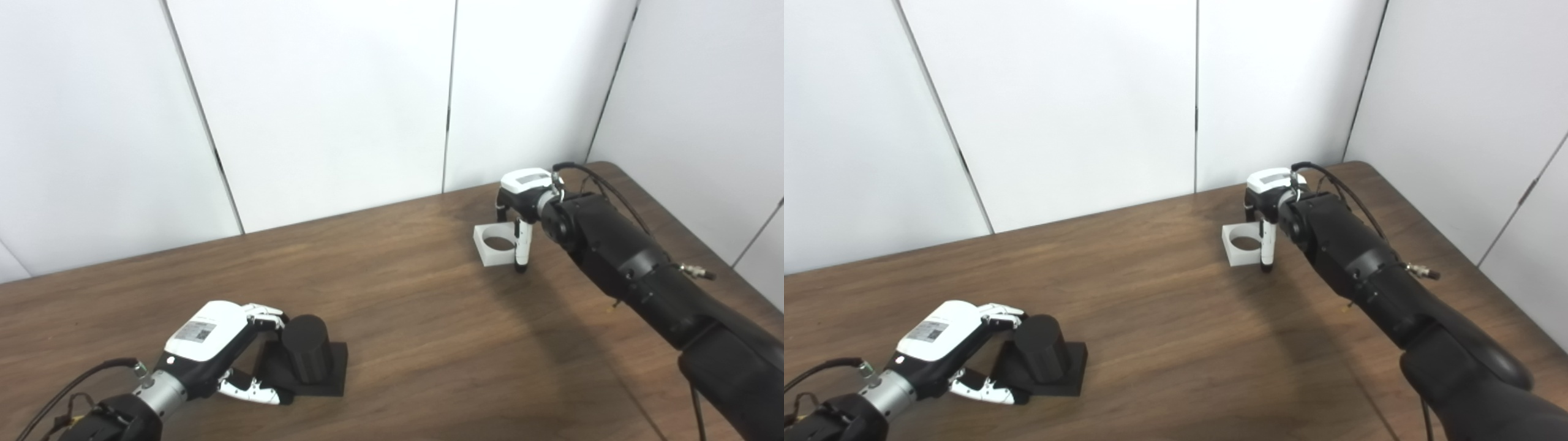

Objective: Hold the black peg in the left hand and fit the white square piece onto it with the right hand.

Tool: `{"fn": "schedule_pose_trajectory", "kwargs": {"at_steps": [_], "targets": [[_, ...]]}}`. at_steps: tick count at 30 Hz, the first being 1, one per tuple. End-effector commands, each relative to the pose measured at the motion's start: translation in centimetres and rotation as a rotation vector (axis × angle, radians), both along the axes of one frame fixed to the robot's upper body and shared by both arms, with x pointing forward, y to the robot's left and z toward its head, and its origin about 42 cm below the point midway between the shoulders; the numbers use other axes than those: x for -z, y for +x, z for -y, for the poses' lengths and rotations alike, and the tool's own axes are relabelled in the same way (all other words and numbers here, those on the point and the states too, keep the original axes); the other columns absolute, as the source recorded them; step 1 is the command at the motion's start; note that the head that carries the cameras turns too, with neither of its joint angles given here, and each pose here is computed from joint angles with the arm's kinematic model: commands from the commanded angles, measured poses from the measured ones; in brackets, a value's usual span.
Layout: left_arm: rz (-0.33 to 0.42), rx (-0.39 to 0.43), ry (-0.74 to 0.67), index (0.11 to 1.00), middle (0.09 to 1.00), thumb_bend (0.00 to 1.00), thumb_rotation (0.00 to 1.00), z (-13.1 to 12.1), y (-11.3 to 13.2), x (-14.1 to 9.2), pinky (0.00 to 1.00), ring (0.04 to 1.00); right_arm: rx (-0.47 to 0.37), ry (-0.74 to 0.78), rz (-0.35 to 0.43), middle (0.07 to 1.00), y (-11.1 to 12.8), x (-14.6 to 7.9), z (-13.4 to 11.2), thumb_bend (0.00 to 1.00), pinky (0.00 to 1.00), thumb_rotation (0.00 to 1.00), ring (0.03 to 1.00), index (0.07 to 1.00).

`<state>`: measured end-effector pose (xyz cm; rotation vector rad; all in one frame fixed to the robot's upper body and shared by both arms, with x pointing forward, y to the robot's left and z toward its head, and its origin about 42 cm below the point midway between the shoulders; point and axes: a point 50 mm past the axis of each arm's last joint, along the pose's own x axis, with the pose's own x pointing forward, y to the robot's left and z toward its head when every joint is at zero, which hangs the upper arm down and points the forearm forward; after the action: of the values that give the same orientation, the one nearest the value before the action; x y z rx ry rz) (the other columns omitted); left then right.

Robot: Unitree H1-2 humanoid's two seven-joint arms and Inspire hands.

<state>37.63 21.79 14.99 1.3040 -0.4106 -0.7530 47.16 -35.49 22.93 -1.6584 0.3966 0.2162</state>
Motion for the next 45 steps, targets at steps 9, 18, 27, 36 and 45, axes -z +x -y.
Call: {"fn": "schedule_pose_trajectory", "kwargs": {"at_steps": [9,18,27,36,45], "targets": [[-0.154,0.009,0.160,0.492,0.795,0.52,0.06,-1.8,-2.6,3.8,0.68,0.815,-0.011,0.057,0.013,0.790,-0.1,-0.4,-0.2,0.52,0.82,0.14,0.855,0.488],[-0.147,0.016,0.159,0.492,0.791,0.52,0.06,-1.7,-2.6,4.1,0.67,0.809,-0.061,0.126,0.161,0.796,-1.0,-0.8,0.2,0.52,0.90,0.13,0.891,0.481],[-0.142,0.020,0.157,0.492,0.788,0.52,0.06,-1.4,-2.6,4.1,0.66,0.802,-0.128,0.170,0.281,0.788,-1.6,-2.2,-0.8,0.52,0.90,0.13,0.884,0.478],[-0.159,0.009,0.180,0.493,0.803,0.52,0.06,-0.5,-2.5,4.2,0.68,0.829,-0.263,0.226,0.315,0.782,-2.6,-4.8,-3.4,0.52,0.86,0.13,0.886,0.479],[-0.148,0.018,0.164,0.492,0.797,0.52,0.07,0.8,-2.6,4.3,0.69,0.824,-0.406,0.233,0.304,0.775,-4.9,-6.2,-6.2,0.52,0.82,0.13,0.863,0.480]]}}
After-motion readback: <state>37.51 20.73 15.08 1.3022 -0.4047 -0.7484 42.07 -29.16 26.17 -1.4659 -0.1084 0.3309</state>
